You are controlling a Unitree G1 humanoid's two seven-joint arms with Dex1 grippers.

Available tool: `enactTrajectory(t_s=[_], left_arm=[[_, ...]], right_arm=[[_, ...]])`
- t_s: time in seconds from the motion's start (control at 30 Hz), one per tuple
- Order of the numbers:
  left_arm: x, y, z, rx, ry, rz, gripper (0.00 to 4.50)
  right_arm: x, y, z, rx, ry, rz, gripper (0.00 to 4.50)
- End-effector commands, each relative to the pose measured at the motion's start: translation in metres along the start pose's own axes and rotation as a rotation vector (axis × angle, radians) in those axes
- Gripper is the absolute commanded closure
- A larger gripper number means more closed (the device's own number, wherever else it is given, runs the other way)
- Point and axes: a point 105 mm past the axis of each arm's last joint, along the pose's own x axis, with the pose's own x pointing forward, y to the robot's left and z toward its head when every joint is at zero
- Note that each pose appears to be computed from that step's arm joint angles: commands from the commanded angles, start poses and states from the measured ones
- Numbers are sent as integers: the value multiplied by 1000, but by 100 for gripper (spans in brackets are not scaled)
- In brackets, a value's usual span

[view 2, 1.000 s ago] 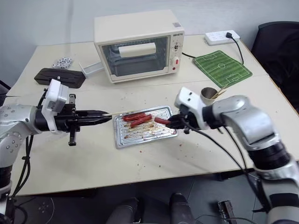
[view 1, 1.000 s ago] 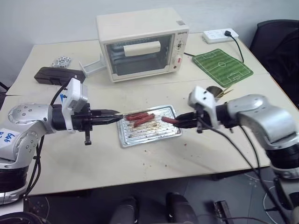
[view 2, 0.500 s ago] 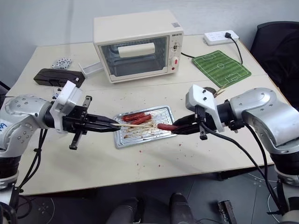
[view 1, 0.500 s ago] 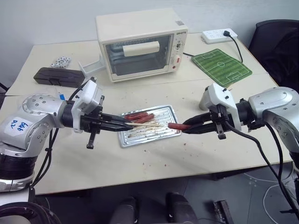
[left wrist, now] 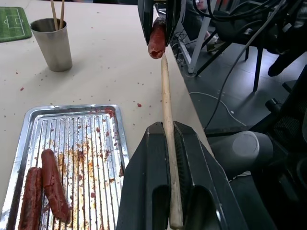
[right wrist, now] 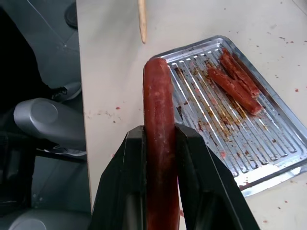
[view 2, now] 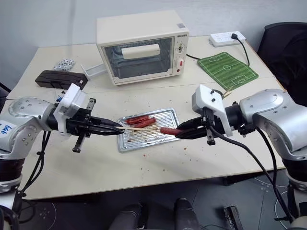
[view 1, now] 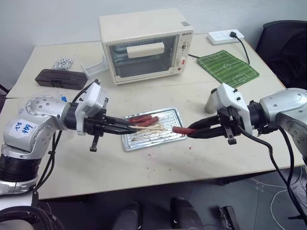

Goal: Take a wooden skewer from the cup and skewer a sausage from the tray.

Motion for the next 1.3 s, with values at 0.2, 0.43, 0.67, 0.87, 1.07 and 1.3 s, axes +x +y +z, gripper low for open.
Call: enactTrajectory(t_s=[0.2, 0.43, 0.67, 0.87, 1.07, 1.3], left_arm=[[5, 5, 9, 57, -14, -1, 450], [0, 7, 9, 64, -5, 10, 450], [-5, 9, 10, 70, 8, 28, 450], [0, 7, 12, 79, 1, 12, 450], [0, 6, 13, 81, -2, 7, 450], [0, 7, 14, 86, -3, 1, 450]], right_arm=[[-3, 8, 20, -68, -37, 3, 368], [-4, 11, 20, -70, -35, 14, 368], [-8, 11, 18, -61, -33, 5, 368], [-8, 12, 19, -65, -41, 4, 368], [-6, 9, 16, -57, -38, -4, 368], [-5, 7, 11, -49, -29, -7, 368]])
